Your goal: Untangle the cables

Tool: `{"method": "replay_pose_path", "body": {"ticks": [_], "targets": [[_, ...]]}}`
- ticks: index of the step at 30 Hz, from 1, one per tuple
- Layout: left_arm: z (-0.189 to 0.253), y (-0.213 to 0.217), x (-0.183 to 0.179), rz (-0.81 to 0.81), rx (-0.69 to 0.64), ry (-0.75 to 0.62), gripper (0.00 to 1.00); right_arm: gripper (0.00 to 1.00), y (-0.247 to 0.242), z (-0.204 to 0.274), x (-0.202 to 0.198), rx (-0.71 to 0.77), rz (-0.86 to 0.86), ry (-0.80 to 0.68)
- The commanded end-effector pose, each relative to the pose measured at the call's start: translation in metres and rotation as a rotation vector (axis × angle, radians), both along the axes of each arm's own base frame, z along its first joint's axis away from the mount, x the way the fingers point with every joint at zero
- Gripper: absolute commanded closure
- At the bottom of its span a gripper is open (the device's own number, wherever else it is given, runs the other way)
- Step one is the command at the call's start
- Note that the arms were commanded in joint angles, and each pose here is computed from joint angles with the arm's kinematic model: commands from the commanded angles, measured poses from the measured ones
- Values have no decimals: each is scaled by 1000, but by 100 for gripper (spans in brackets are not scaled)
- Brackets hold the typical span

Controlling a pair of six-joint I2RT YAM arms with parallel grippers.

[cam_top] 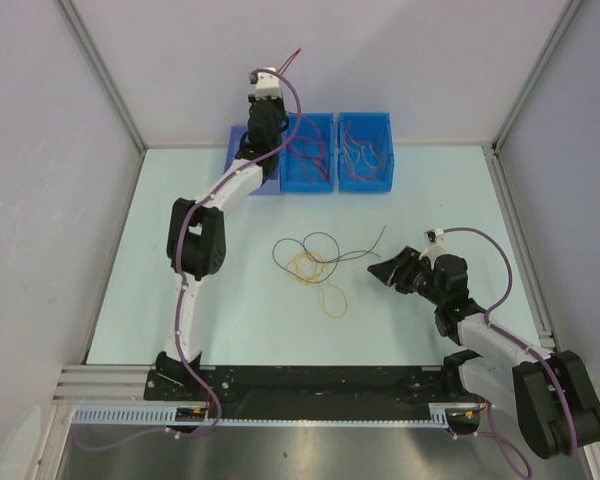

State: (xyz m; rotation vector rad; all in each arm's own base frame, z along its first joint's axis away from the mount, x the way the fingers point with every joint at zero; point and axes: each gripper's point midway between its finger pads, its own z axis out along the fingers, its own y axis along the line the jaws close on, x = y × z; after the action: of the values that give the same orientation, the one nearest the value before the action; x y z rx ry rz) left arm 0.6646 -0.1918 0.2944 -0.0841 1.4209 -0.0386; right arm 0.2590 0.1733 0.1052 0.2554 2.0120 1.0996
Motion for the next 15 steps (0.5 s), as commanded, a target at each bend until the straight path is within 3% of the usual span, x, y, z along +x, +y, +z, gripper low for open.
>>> {"method": "replay_pose_path", "body": {"ticks": [1,15], "targets": [[36,-6,-6,-22,6,-100,100,45,1,9,4,13,1,-33],[16,-34,8,-4,100,-200,100,46,2,9,4,13,6,-35]]}}
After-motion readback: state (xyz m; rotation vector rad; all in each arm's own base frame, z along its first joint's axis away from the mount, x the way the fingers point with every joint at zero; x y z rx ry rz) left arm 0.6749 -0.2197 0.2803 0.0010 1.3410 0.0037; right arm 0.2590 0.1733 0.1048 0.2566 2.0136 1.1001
